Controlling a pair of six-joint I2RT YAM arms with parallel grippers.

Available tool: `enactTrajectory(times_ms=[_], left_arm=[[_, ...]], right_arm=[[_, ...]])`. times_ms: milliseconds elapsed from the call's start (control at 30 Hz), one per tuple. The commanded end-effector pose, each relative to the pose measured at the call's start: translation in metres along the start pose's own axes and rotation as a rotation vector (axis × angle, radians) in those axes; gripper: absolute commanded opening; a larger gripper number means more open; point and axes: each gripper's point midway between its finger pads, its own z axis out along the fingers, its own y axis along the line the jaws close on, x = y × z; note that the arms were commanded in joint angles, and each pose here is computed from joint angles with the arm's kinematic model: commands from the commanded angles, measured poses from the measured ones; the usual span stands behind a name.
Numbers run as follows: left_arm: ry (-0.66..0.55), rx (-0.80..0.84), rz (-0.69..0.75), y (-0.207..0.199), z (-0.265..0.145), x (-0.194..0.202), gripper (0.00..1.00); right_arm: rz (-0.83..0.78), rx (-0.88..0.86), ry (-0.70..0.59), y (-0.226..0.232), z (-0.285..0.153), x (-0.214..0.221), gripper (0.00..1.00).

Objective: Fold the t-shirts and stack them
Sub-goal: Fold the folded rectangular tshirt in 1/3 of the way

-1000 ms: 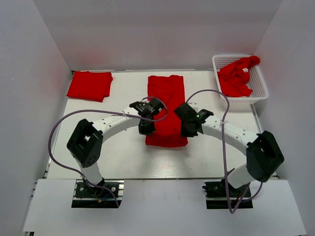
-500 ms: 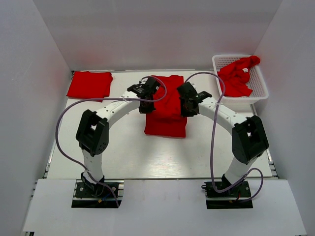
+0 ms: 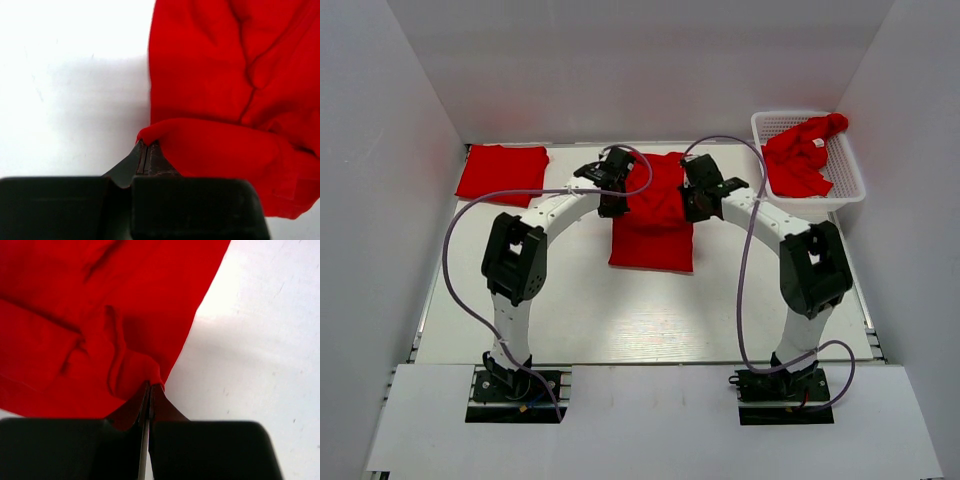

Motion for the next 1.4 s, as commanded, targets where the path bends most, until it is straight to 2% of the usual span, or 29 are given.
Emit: enactTrajectory(times_ms=[0, 233, 367, 767, 800, 833, 867, 900, 933, 967, 1000, 1033, 1200, 1300, 1333, 1367], left_arm=[[-0.105, 0.093, 0.030, -0.020, -0.001, -0.035, 0.00], [-0.127, 0.106, 0.049, -0.027, 0.017, -0.046, 0.00], [-0.094, 0.042, 0.033, -0.016, 0.027, -0.046, 0.00], [-0.109, 0.015, -0.019, 0.001, 0.044, -0.053, 0.00], [-0.100, 0.011, -0.016, 0.003, 0.044, -0.050, 0.02], [-0.100, 0.011, -0.016, 0.003, 0.044, -0.050, 0.07], [-0.100, 0.011, -0.016, 0.003, 0.044, -0.050, 0.30], [-0.088, 0.005, -0.013, 0.005, 0.047, -0.045, 0.46], [-0.107, -0.003, -0.025, 0.010, 0.041, -0.053, 0.61], [-0.112, -0.012, -0.039, 0.012, 0.039, -0.053, 0.71], [-0.134, -0.011, -0.045, 0.013, 0.030, -0.060, 0.92], [-0.139, -0.026, -0.045, 0.016, 0.026, -0.061, 1.00], [-0.211, -0.047, -0.094, 0.030, -0.016, -0.082, 1.00], [-0.215, -0.032, -0.096, 0.036, -0.039, -0.075, 1.00], [-0.216, -0.031, -0.096, 0.039, -0.044, -0.072, 1.00], [-0.188, -0.036, -0.088, 0.043, -0.042, -0.058, 1.00]], right_arm=[[-0.031, -0.001, -0.062, -0.008, 0.005, -0.032, 0.00], [-0.003, 0.012, -0.041, -0.019, 0.016, -0.039, 0.00], [-0.003, 0.019, 0.008, -0.025, 0.030, -0.031, 0.00], [-0.031, -0.048, -0.028, -0.023, 0.050, -0.045, 0.00], [-0.026, -0.048, -0.019, -0.024, 0.052, -0.043, 0.07], [-0.023, -0.046, -0.014, -0.024, 0.053, -0.043, 0.09], [-0.031, -0.052, -0.017, -0.023, 0.052, -0.044, 0.17], [-0.028, -0.050, -0.015, -0.024, 0.052, -0.045, 0.25], [-0.029, -0.053, -0.009, -0.025, 0.050, -0.045, 0.37], [-0.036, -0.055, -0.021, -0.024, 0.046, -0.051, 0.57], [-0.033, -0.057, -0.026, -0.023, 0.042, -0.054, 0.72], [-0.036, -0.060, -0.016, -0.022, 0.039, -0.053, 0.90], [-0.023, -0.061, -0.077, -0.020, -0.003, -0.071, 0.90], [-0.021, -0.100, -0.102, -0.009, -0.028, -0.068, 0.90], [-0.024, -0.100, -0.064, -0.009, -0.024, -0.049, 0.90], [-0.031, -0.170, -0.064, 0.004, -0.032, -0.046, 0.90]])
